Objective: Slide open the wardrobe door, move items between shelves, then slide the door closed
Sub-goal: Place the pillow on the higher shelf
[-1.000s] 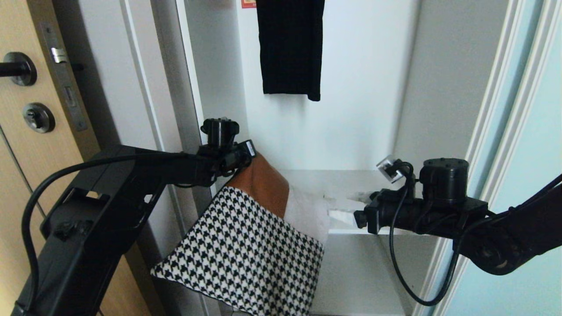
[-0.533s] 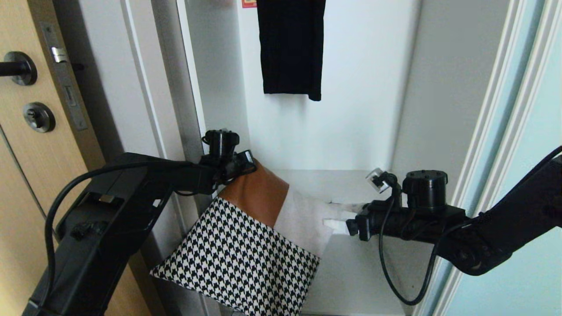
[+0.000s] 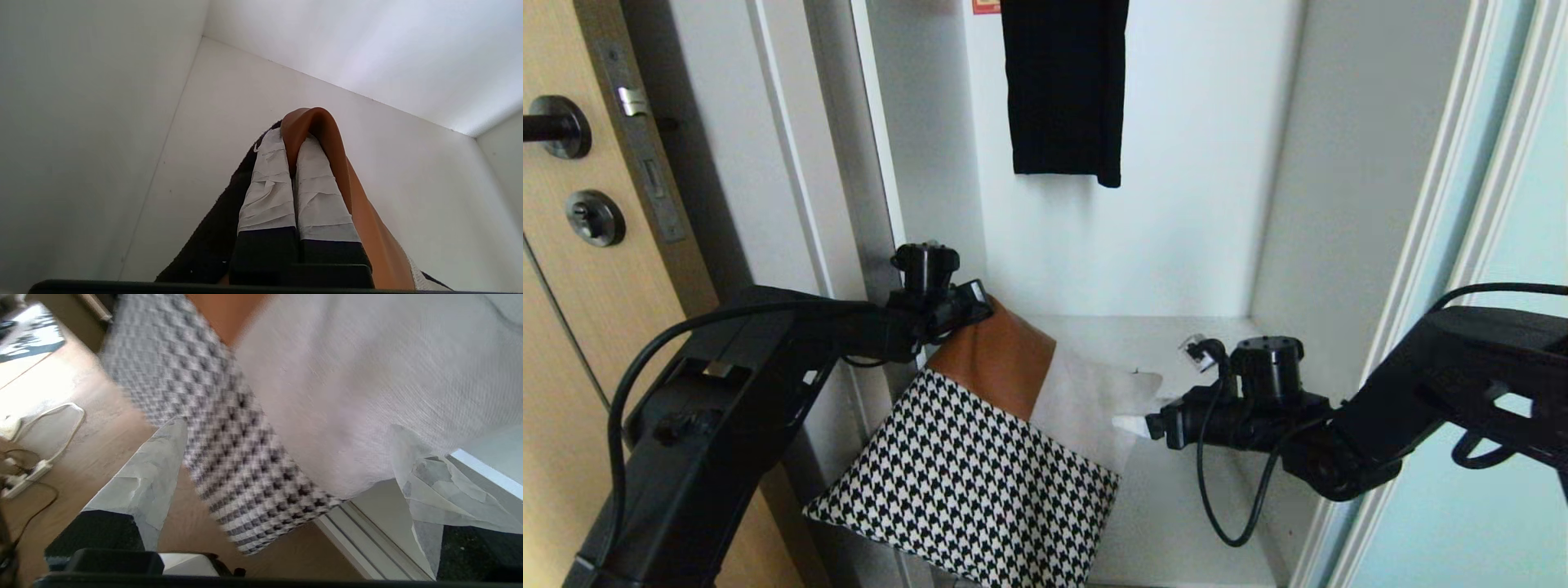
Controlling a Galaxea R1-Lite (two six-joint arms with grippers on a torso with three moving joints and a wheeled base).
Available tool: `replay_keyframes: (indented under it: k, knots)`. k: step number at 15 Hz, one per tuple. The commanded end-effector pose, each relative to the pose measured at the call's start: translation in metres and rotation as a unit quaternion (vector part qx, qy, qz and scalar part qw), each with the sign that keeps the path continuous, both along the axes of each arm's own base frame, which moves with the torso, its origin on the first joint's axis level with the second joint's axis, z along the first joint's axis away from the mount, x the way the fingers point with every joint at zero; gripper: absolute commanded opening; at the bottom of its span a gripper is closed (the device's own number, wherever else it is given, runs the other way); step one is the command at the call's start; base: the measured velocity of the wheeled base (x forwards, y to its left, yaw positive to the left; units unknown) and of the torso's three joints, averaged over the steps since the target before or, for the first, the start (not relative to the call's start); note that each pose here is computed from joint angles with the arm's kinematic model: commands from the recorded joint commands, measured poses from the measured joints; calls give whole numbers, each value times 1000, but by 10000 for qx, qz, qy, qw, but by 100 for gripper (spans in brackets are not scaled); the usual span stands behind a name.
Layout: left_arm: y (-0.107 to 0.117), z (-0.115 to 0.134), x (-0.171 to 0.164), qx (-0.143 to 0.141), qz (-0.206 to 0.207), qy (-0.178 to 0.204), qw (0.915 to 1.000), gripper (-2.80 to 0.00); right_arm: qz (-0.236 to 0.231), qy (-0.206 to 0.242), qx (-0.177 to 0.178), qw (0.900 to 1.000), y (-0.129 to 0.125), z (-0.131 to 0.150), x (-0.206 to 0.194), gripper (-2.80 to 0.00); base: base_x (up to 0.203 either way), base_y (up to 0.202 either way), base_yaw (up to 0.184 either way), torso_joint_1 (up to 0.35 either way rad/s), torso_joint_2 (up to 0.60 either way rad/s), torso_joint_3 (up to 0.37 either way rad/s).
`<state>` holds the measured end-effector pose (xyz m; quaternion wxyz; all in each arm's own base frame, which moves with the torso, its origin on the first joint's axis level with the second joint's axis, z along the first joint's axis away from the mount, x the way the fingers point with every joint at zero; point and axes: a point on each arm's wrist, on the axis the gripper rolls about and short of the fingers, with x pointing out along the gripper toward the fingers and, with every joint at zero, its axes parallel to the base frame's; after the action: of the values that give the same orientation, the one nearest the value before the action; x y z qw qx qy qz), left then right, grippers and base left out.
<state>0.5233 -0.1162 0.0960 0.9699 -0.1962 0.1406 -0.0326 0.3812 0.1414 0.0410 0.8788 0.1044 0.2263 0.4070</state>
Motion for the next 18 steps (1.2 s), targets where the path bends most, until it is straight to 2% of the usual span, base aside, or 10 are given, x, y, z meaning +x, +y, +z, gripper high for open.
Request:
replay_keyframes:
  k: [1, 4, 9, 12, 16, 18]
  knots:
    - [2, 3, 0, -27, 31, -30, 10000, -280, -197, 199, -157, 9995, 4, -35, 16, 0, 0, 0, 0, 0, 0, 0]
    - [2, 5, -1, -77, 51, -41, 9999, -280, -540, 357, -401, 9971, 6, -52, 31, 0, 0, 0, 0, 0, 0, 0]
    - [5, 13, -1, -203, 102, -101, 9997, -280, -1162, 674, -864, 9872, 3, -68, 59, 0, 0, 0, 0, 0, 0, 0]
    - [5, 13, -1, -210, 104, -100, 9997, -280, -1144, 840, -985, 9850, 7, -68, 61, 0, 0, 0, 0, 0, 0, 0]
    - [5, 9, -1, -207, 90, -69, 9997, -280, -1060, 599, -915, 9883, 10, -56, 65, 0, 0, 0, 0, 0, 0, 0]
    - [4, 7, 0, -203, 75, -39, 9998, -280, -772, 536, -792, 9924, 10, -43, 59, 0, 0, 0, 0, 0, 0, 0]
